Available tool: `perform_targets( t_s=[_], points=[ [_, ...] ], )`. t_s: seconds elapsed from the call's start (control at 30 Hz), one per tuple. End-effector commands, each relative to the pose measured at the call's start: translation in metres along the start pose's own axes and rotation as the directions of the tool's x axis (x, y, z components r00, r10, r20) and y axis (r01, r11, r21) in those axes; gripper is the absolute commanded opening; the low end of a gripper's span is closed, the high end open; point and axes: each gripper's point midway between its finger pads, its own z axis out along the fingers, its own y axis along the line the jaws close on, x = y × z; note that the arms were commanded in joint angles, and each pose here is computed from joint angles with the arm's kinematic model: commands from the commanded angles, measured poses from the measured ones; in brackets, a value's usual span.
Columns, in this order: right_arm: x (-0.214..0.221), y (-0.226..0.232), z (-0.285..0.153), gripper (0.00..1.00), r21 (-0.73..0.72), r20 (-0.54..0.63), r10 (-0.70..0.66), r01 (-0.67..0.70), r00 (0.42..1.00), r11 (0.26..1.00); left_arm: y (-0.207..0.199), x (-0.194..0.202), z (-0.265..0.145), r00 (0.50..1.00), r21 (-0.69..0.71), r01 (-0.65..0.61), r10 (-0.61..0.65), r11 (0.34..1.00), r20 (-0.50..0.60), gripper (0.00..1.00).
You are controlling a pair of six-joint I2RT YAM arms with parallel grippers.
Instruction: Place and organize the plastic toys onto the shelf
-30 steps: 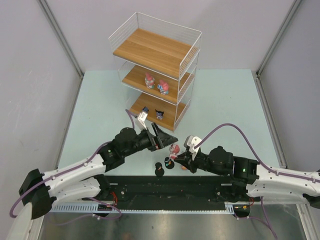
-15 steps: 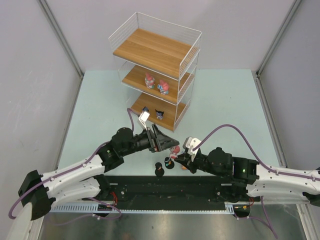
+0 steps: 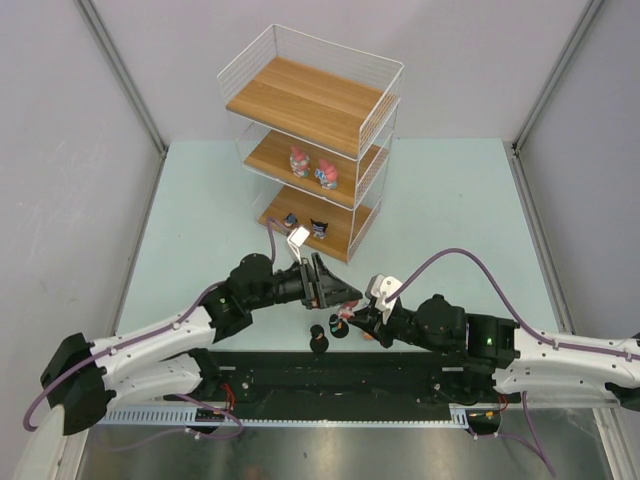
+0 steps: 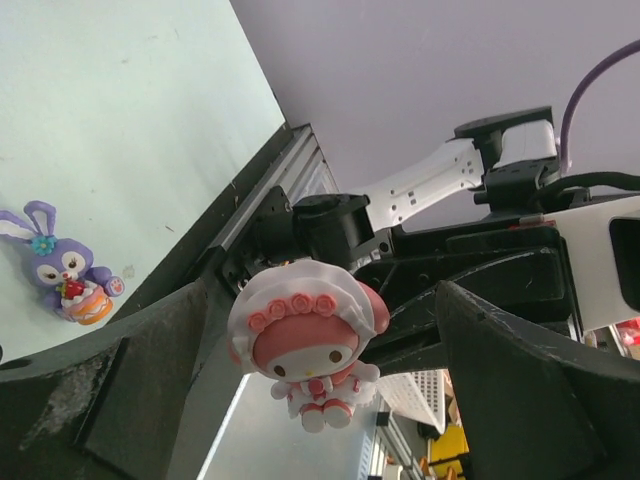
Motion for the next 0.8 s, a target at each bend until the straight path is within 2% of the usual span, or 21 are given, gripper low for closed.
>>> perform_targets(
  t_s=[0.0, 0.23, 0.77],
  points=[
    [-0.029, 0.006, -0.002, 0.00, -0.023, 0.062, -0.010, 0.012, 0.998, 1.000, -0.017, 0.005, 0.000, 0.997, 0.085, -0.054, 0.059, 0.995, -0.054, 1.00],
    [-0.029, 0.007, -0.004, 0.00, -0.025, 0.042, -0.041, 0.042, 0.998, 0.999, -0.021, 0.012, 0.004, 0.991, 0.109, -0.061, 0.073, 0.992, -0.115, 0.97],
    [-0.014, 0.013, -0.004, 0.00, -0.014, -0.046, -0.102, 0.101, 0.994, 0.995, -0.024, 0.009, -0.001, 0.990, 0.141, -0.035, 0.053, 0.989, -0.128, 0.82]
  ],
)
